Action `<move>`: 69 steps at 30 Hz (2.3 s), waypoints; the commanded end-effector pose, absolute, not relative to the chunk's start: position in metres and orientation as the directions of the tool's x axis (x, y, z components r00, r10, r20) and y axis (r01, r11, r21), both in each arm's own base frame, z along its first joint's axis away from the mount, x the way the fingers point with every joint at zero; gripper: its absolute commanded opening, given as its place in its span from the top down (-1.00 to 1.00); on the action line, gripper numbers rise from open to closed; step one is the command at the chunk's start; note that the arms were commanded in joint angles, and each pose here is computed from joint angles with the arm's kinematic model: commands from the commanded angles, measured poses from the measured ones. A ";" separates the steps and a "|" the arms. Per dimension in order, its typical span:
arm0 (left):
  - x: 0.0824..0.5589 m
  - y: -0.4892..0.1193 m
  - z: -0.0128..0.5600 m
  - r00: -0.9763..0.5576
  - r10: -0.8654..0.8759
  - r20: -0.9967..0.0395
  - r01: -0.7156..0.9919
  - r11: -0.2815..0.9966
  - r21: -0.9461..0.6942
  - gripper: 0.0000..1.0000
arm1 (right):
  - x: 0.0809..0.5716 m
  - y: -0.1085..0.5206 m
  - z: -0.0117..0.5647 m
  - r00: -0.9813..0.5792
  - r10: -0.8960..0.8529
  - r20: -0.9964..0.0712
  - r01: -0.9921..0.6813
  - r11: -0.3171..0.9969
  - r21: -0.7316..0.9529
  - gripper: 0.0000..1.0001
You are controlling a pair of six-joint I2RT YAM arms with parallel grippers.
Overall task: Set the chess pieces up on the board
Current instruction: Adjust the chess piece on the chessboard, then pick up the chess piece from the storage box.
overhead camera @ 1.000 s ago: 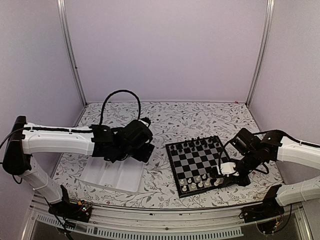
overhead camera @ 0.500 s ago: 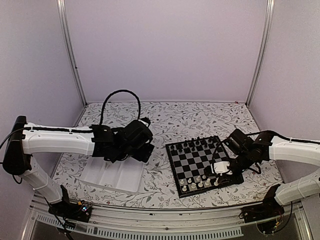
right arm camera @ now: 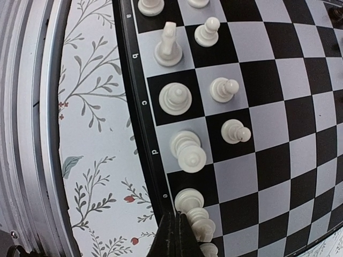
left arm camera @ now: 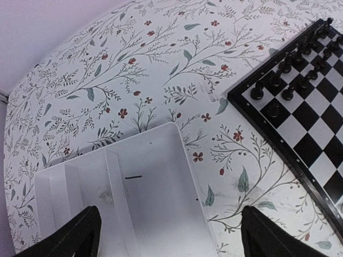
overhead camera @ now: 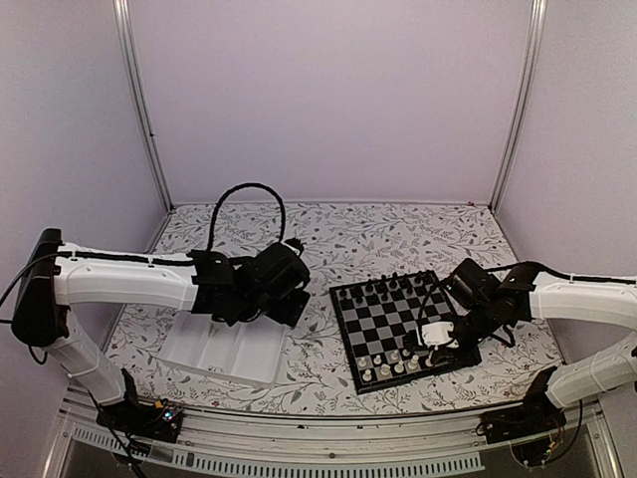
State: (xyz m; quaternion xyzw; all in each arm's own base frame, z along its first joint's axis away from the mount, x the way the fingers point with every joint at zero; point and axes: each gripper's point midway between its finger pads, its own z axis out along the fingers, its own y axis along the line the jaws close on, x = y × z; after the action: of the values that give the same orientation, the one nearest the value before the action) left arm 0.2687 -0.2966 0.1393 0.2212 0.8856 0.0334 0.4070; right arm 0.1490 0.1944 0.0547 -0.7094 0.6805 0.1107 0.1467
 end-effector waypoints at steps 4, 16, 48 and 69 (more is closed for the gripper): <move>0.274 -0.302 0.145 -0.567 0.407 -0.716 0.358 0.905 0.231 -0.85 | 0.143 0.186 0.042 0.068 -0.946 -0.317 -0.997 -0.055 -0.048 1.00; 0.273 -0.304 0.140 -0.576 0.406 -0.710 0.361 0.905 0.225 -0.85 | 0.161 0.179 0.037 0.091 -0.958 -0.272 -0.986 -0.050 -0.157 1.00; 0.233 -0.185 0.098 -0.897 0.233 -0.375 0.125 0.948 0.291 -0.34 | 0.185 0.150 0.098 0.009 -0.955 -0.297 -0.945 0.089 -0.314 0.29; 0.286 -0.153 0.063 -0.906 0.174 -0.385 0.132 0.982 0.134 0.39 | 0.262 0.181 0.193 -0.207 -0.692 -0.692 -0.892 0.425 -0.158 -0.08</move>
State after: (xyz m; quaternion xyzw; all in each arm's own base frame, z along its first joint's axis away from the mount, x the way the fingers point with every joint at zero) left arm 0.2578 -0.1414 0.0604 0.0673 0.9799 0.0742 0.1728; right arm 0.2685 0.1687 0.1834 -0.5215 0.7714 0.0922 0.3529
